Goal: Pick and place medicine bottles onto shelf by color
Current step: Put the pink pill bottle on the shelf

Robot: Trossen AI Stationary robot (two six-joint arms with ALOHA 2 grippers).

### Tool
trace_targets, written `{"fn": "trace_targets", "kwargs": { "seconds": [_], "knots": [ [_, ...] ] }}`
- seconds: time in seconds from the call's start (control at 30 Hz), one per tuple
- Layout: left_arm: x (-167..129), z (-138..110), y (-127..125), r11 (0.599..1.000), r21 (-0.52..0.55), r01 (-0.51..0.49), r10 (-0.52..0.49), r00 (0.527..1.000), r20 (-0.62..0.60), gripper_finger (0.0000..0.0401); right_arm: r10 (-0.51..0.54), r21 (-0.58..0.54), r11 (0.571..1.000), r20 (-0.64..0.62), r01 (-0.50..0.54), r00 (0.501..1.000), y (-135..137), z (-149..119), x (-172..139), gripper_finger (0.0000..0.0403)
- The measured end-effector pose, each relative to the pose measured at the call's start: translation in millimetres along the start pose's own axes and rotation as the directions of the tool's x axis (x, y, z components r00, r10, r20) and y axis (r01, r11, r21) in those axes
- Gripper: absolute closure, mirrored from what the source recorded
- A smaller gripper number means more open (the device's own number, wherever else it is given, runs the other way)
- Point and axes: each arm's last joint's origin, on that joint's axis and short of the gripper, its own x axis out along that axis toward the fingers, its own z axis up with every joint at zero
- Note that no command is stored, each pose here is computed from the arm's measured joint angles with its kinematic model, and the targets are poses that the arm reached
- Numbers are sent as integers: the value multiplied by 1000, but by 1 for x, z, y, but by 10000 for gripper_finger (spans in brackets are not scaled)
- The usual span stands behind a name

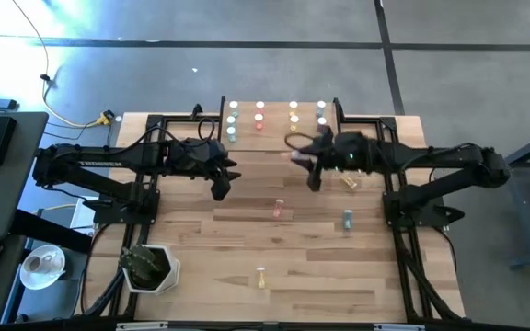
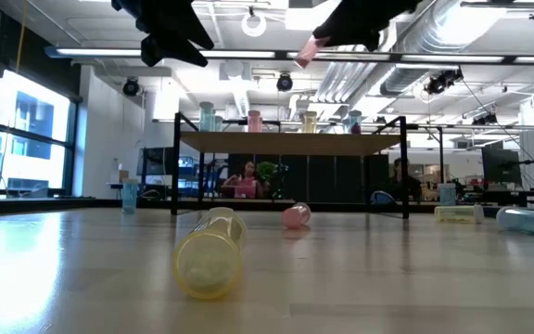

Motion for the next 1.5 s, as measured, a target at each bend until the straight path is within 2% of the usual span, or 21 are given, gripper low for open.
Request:
{"fn": "trace_targets", "kwargs": {
  "seconds": [0.27,0.5,0.7,0.87,1.1,1.5],
  "knots": [
    [0,-1,0,1000,-18,-3,3,1000,-13,221,-33,-14,999,-62,32,998,-35,38,16,295],
    [0,-3,1,1000,-14,1,-2,999,-40,221,-88,-61,995,-175,79,981,-58,68,41,295],
    [0,-5,1,1000,8,-1,1,999,-52,221,-75,-57,997,-308,60,948,-76,80,73,295],
    [0,-8,3,999,38,-12,15,996,-86,221,-44,-75,997,-399,15,916,-81,79,103,295],
    [-1,-11,4,998,63,-21,29,992,-121,221,-38,-104,994,-452,-11,891,-84,71,142,295],
    [-1,-13,5,994,109,-21,36,990,-136,221,-5,-102,993,-494,-53,869,-84,55,167,295]
  ]
}}
